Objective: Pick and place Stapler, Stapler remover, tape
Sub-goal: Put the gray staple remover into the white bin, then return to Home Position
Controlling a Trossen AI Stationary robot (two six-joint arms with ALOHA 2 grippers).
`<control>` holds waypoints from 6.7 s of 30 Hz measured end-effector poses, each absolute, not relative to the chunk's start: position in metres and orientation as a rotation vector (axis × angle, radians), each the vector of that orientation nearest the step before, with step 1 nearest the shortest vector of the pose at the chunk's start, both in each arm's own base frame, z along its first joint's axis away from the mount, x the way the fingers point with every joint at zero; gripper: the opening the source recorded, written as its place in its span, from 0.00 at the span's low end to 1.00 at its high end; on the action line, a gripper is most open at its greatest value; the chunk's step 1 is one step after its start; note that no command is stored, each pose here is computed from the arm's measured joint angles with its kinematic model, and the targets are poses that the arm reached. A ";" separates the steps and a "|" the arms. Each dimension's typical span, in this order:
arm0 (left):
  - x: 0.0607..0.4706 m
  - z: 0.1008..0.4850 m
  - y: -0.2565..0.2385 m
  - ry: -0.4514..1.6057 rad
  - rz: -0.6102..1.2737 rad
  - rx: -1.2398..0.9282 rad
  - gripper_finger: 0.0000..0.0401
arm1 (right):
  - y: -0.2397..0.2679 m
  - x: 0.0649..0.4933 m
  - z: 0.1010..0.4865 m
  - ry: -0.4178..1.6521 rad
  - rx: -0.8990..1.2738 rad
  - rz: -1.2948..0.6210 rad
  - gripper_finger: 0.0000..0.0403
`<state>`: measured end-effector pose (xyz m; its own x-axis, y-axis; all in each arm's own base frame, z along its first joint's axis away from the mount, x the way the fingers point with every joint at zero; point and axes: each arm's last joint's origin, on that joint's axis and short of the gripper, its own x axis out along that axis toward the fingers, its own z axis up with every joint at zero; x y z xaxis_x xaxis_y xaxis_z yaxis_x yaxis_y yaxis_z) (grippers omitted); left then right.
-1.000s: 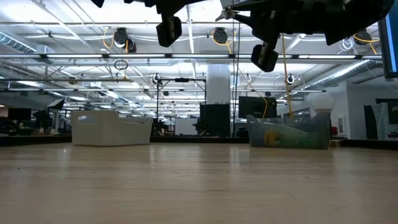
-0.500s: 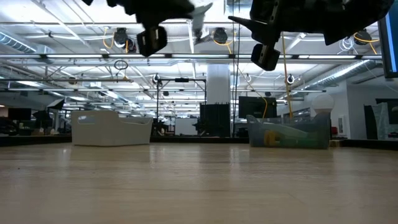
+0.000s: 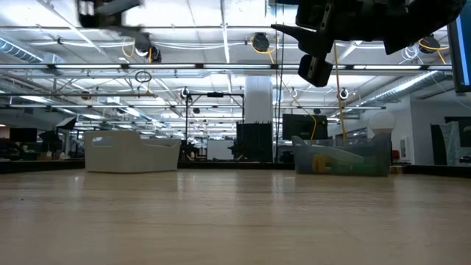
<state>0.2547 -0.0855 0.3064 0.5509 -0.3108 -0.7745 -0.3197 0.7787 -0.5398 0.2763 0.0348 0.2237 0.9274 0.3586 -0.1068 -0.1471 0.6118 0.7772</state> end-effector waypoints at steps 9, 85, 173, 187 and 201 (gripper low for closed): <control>0.213 0.321 -0.112 1.368 0.270 -0.790 0.00 | 0.034 0.276 0.223 0.261 0.848 0.289 0.29; 0.191 0.213 -0.192 1.619 0.333 -0.606 0.25 | 0.021 0.278 0.225 0.218 0.799 0.256 0.28; 0.076 0.216 -0.008 0.024 0.100 -0.319 0.27 | 0.010 0.091 0.206 0.066 0.325 -0.008 0.28; 0.095 0.174 -0.013 -0.026 0.056 -0.300 0.27 | 0.009 0.084 0.199 0.062 0.296 -0.012 0.28; 0.099 0.169 -0.014 0.031 0.067 -0.236 0.27 | 0.010 0.093 0.171 0.084 0.328 -0.020 0.28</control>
